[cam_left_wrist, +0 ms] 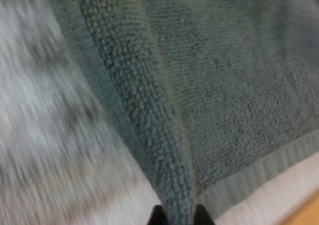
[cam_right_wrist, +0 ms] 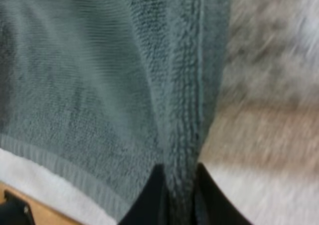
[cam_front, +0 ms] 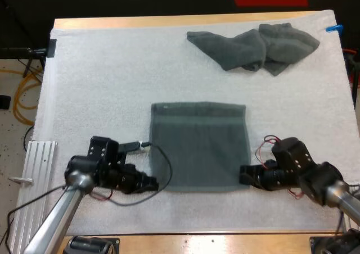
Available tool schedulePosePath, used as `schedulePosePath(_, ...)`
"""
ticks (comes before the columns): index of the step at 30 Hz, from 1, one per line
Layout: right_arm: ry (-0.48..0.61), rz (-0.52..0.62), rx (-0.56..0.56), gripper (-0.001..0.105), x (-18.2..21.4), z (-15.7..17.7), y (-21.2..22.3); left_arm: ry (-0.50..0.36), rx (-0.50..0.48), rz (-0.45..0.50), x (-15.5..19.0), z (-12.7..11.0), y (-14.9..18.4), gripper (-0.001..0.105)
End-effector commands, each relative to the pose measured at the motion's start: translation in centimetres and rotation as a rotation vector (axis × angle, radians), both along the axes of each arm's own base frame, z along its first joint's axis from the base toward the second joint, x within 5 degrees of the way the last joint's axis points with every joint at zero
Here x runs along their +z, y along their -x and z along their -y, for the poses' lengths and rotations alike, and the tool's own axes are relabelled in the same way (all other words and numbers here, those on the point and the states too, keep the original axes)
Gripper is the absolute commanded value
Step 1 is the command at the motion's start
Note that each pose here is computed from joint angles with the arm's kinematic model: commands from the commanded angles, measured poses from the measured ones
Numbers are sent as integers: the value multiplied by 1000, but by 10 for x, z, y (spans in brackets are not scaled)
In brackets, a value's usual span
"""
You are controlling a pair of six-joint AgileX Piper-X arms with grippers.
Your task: Pick towel from pile fold and stack
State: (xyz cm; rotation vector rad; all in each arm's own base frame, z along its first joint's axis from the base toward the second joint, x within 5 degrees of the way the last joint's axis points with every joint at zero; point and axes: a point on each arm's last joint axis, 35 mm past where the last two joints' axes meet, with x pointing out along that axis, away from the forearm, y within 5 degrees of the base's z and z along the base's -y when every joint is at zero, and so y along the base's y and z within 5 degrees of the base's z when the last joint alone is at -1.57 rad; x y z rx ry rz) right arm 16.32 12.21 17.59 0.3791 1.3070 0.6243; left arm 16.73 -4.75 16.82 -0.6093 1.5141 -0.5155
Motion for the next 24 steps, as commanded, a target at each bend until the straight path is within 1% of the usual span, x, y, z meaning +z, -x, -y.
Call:
schedulePosePath(1, -2, 5, 23, 0, 9, 2, 9, 5, -16, -23, 10, -1, 11, 0)
schedulePosePath(3, -16, 7, 27, 0, 21, 5, 20, 8, -17, -6, 22, -3, 23, 0)
schedulePosePath(5, -28, 7, 18, 0, 30, 8, 30, 13, -16, 32, 33, -4, 32, 0)
schedulePosePath(7, -35, 23, -24, 0, 38, 11, 35, 23, 6, 92, 41, -4, 34, 0)
schedulePosePath(8, -31, 30, -41, 0, 39, 11, 35, 26, 16, 106, 42, -4, 33, 0)
schedulePosePath(10, -22, 69, -114, 0, 41, 12, 30, 40, 62, 161, 45, -3, 23, 0)
schedulePosePath(13, -30, 81, -171, 0, 36, 7, 18, 73, 119, 231, 44, 0, 3, 0)
schedulePosePath(17, -48, 73, -236, 0, 21, 1, -5, 96, 159, 255, 31, 4, -23, 0)
schedulePosePath(20, -74, 87, -296, 0, 7, -2, -27, 109, 186, 261, 14, 7, -45, 0)
schedulePosePath(22, -100, 94, -354, 0, -1, 0, -41, 124, 213, 265, 3, 9, -59, 0)
schedulePosePath(24, -108, 103, -384, 0, -9, 2, -51, 134, 231, 266, -7, 11, -68, 0)
